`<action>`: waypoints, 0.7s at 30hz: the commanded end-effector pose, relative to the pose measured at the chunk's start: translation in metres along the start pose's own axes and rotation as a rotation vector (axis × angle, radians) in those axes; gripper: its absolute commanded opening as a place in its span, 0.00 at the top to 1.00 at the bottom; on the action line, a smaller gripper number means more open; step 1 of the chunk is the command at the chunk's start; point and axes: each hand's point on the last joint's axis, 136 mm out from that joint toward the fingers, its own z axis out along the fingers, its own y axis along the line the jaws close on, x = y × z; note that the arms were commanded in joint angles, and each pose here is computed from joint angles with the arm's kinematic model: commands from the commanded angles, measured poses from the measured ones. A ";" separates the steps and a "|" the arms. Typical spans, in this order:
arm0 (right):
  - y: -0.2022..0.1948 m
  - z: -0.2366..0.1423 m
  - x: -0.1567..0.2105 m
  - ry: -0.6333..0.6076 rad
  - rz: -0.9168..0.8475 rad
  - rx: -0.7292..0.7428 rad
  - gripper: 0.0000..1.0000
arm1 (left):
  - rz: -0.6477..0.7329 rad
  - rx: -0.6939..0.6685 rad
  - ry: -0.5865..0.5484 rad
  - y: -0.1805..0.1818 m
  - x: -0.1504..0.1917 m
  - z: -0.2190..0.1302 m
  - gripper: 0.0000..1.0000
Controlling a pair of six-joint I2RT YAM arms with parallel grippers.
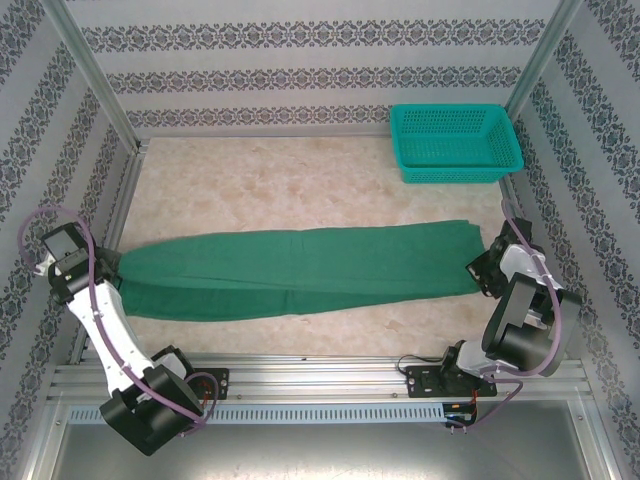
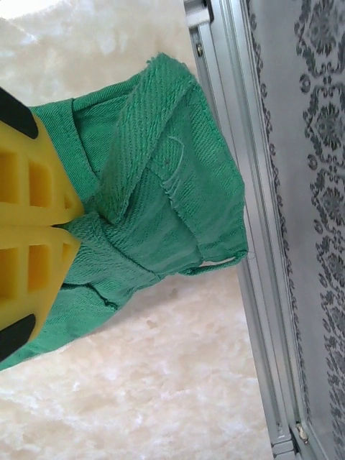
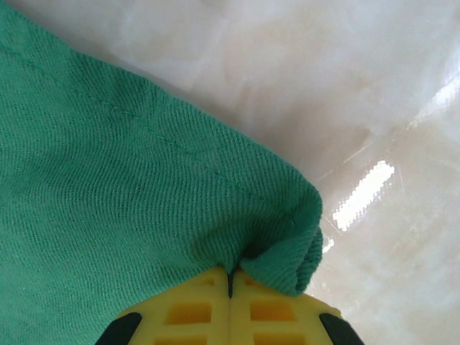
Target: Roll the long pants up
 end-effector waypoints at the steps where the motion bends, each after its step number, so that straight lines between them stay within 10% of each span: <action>1: 0.000 -0.003 -0.010 -0.049 0.032 -0.009 1.00 | 0.007 -0.089 -0.020 0.030 0.005 -0.002 1.00; 7: -0.001 0.006 -0.009 -0.022 0.043 0.007 1.00 | -0.038 -0.160 0.030 0.059 0.029 0.001 1.00; 11: -0.002 0.011 -0.009 -0.011 0.051 0.015 1.00 | -0.101 -0.155 0.053 0.059 0.035 0.007 0.82; 15: -0.002 0.012 -0.013 -0.014 0.061 0.011 1.00 | -0.104 -0.121 0.052 0.051 0.030 0.012 1.00; 21: 0.004 0.011 -0.017 -0.005 0.059 -0.014 0.79 | -0.114 -0.054 0.065 0.038 0.029 0.024 0.77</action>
